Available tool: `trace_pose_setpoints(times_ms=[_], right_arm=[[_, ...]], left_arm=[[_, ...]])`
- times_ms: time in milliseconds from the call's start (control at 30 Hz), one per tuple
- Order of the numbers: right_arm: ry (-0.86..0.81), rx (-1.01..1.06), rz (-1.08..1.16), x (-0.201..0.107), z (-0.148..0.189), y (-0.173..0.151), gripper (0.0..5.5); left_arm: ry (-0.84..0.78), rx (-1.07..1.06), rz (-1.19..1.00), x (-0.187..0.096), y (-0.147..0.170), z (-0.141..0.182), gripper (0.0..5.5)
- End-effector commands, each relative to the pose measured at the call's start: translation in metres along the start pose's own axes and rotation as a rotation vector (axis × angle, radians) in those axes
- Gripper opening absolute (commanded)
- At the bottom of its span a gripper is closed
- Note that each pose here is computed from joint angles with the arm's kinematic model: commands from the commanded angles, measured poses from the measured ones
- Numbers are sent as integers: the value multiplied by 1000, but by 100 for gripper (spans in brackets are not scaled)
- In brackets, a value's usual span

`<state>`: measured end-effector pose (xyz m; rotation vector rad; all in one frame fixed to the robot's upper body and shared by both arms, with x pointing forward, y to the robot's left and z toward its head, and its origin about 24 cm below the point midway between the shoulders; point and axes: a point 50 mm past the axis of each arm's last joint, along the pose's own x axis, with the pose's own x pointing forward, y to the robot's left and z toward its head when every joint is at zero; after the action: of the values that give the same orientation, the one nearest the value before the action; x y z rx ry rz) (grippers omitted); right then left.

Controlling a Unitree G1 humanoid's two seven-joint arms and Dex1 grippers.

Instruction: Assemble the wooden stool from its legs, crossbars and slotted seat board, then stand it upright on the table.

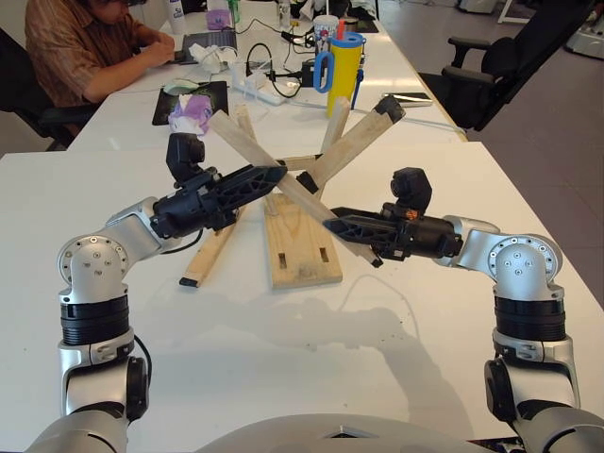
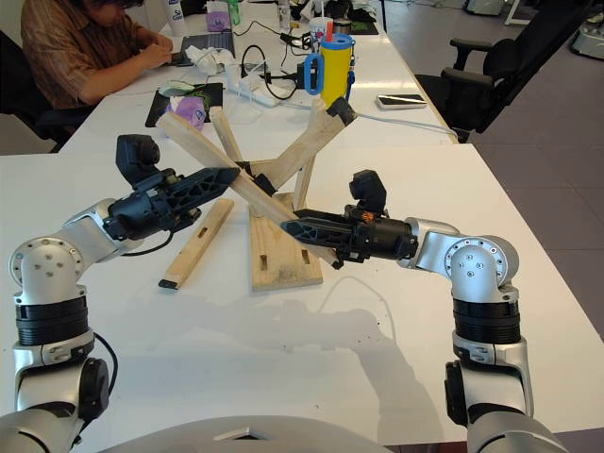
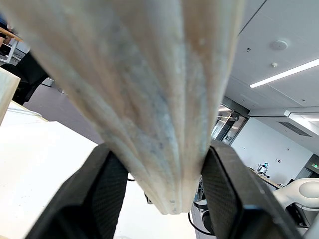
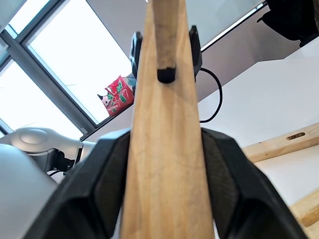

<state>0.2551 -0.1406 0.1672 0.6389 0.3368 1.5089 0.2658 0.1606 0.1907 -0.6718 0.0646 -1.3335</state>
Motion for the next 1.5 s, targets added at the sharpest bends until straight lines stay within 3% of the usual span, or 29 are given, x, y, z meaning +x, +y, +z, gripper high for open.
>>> trace_pose_setpoints(times_ms=[33, 267, 600, 867, 1500], right_arm=[[-15, -50, -25, -1, 10, 1, 204], [161, -201, -268, -11, -25, -27, 315], [540, -521, -395, -11, -80, -66, 316], [578, -590, -489, -17, -96, -85, 316], [643, -545, -461, -13, -113, -84, 316]], left_arm=[[42, 22, 51, -10, 1, -1, 210], [151, 196, 307, -49, 25, -13, 202], [234, 340, 316, -58, 36, -8, 202], [333, 389, 295, -63, 31, 8, 202], [576, 514, 293, -64, 41, 8, 202]])
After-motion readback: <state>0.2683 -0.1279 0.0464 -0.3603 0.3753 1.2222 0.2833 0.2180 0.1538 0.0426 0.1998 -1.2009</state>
